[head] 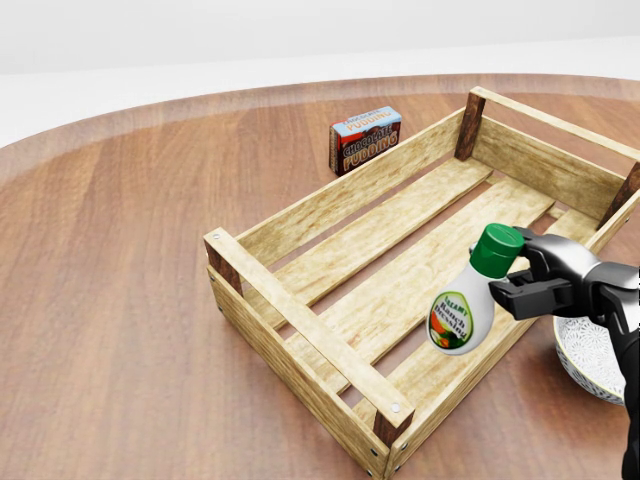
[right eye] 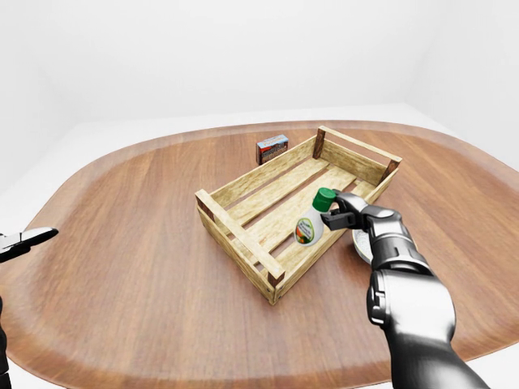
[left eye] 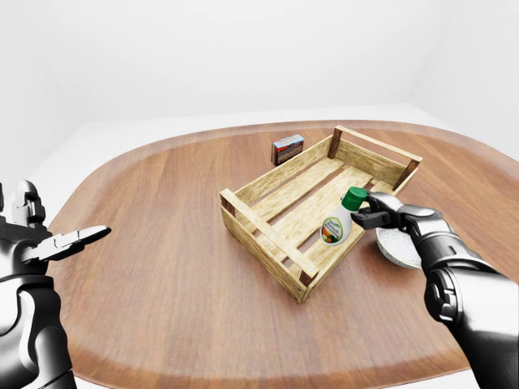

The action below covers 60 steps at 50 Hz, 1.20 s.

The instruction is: Pick up the salad dressing and put it in the tray.

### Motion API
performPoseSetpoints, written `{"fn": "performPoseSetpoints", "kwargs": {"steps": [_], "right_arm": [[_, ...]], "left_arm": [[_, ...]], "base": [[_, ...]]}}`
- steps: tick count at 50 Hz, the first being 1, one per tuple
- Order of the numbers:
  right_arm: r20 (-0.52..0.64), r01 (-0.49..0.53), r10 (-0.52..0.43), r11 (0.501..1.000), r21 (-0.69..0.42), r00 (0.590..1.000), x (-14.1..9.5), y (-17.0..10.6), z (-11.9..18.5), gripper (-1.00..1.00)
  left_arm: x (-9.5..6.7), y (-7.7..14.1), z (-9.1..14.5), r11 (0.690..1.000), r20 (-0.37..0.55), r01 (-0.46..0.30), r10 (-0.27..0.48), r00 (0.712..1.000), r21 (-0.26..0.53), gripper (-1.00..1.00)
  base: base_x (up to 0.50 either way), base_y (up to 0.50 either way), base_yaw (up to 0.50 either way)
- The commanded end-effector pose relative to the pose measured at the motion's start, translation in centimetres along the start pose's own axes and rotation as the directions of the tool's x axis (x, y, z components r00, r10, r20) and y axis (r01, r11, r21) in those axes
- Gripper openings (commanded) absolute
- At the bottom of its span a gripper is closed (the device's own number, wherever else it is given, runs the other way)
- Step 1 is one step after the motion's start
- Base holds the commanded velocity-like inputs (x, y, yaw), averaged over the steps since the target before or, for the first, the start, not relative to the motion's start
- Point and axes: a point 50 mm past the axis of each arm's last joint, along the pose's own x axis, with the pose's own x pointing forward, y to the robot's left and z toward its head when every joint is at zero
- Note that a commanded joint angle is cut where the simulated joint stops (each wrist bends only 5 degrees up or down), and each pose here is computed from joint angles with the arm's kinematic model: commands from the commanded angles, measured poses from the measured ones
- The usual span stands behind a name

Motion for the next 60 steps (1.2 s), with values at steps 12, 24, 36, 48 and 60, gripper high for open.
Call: {"fn": "performPoseSetpoints", "kwargs": {"steps": [12, 24, 36, 48, 60], "right_arm": [[0.039, 0.074, -0.077, 0.995, 0.060, 0.996, 0.1, -0.3, -0.1, -1.00], [0.162, 0.110, -0.099, 0.992, -0.059, 0.982, 0.1, -0.2, 1.2, -1.00], [0.128, 0.110, -0.099, 0.990, -0.083, 0.987, 0.3, 0.1, 0.5, -1.00], [0.050, 0.137, -0.133, 0.985, -0.107, 0.990, 0.5, 0.3, -1.9, -1.00], [0.016, 0.172, -0.172, 0.982, -0.080, 0.985, 0.5, 0.4, -3.8, -1.00]], "left_arm": [[0.0, 0.0, -0.3, 1.000, -0.012, 0.002, -0.002, 1.000, 0.000, 1.00], [0.0, -0.1, -0.3, 1.000, -0.013, 0.004, -0.004, 1.000, -0.002, 1.00], [0.0, -0.2, -0.7, 1.000, -0.027, 0.008, -0.008, 1.000, -0.004, 1.00], [0.0, -0.2, -0.8, 1.000, -0.031, 0.008, -0.008, 0.999, -0.003, 1.00], [0.0, -0.2, -0.9, 1.000, -0.036, 0.013, -0.013, 0.999, 0.000, 1.00]], "base": [[0.00, 0.00, 0.00], [0.00, 0.00, 0.00], [0.00, 0.00, 0.00], [0.00, 0.00, 0.00], [0.00, 0.00, 0.00]]}}
